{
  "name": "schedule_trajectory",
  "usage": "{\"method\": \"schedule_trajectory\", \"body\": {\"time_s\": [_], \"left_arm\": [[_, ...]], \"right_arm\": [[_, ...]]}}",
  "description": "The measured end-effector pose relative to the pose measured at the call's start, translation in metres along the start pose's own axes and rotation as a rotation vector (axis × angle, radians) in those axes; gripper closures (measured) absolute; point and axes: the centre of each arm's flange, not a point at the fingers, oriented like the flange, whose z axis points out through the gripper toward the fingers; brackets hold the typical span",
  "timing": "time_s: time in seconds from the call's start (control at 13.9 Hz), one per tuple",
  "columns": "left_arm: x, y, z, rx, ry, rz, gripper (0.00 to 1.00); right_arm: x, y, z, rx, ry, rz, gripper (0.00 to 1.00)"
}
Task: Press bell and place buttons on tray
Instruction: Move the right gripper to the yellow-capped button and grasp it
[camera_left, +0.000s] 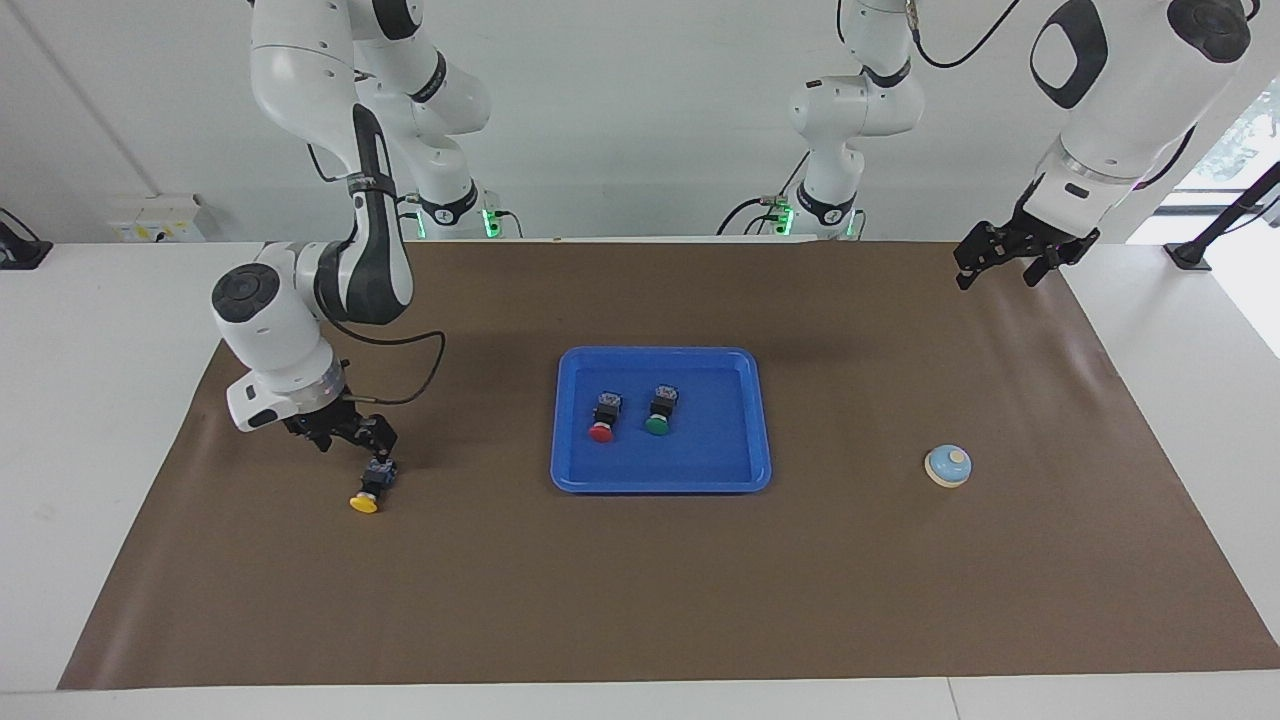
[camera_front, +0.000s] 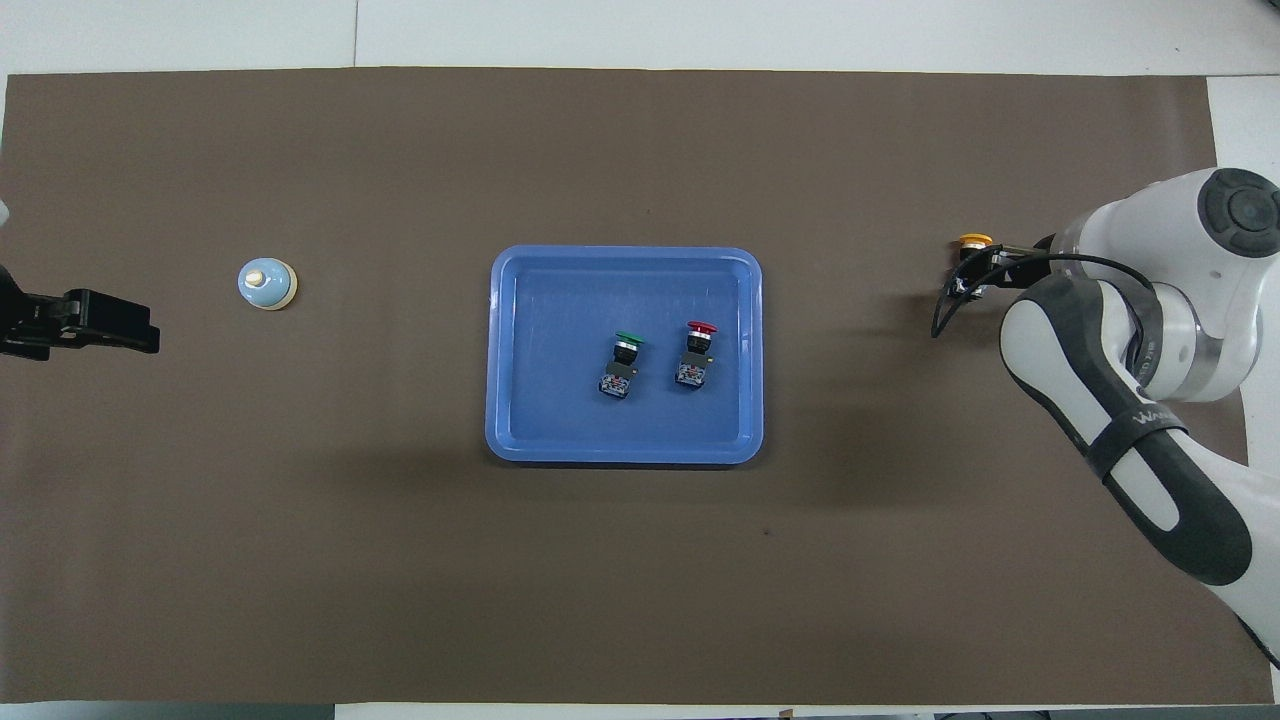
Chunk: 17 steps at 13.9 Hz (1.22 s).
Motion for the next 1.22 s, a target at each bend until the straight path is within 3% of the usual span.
{"method": "schedule_trajectory", "body": {"time_s": [0.57,0.72,0.79,1.01,1.08,1.22], "left_arm": [[0.000,0.000,0.000,0.000,0.000,0.000,0.00],[0.000,0.000,0.000,0.000,0.000,0.000,0.00],[0.000,0.000,0.000,0.000,0.000,0.000,0.00],[0.000,0.000,0.000,0.000,0.000,0.000,0.00],[0.000,0.000,0.000,0.000,0.000,0.000,0.00],[0.000,0.000,0.000,0.000,0.000,0.000,0.00]], "right_arm": [[-0.006,-0.008,0.033,0.012,0.049,-0.015,0.00],[-0.008,-0.008,0.036,0.012,0.049,-0.016,0.05],[-0.008,-0.008,0.035,0.012,0.049,-0.016,0.13],[-0.007,-0.009,0.032,0.013,0.055,-0.018,0.51],[-0.007,-0.010,0.031,0.013,0.053,-0.020,0.58],[-0.006,-0.018,0.027,0.013,0.032,-0.032,0.58]]}}
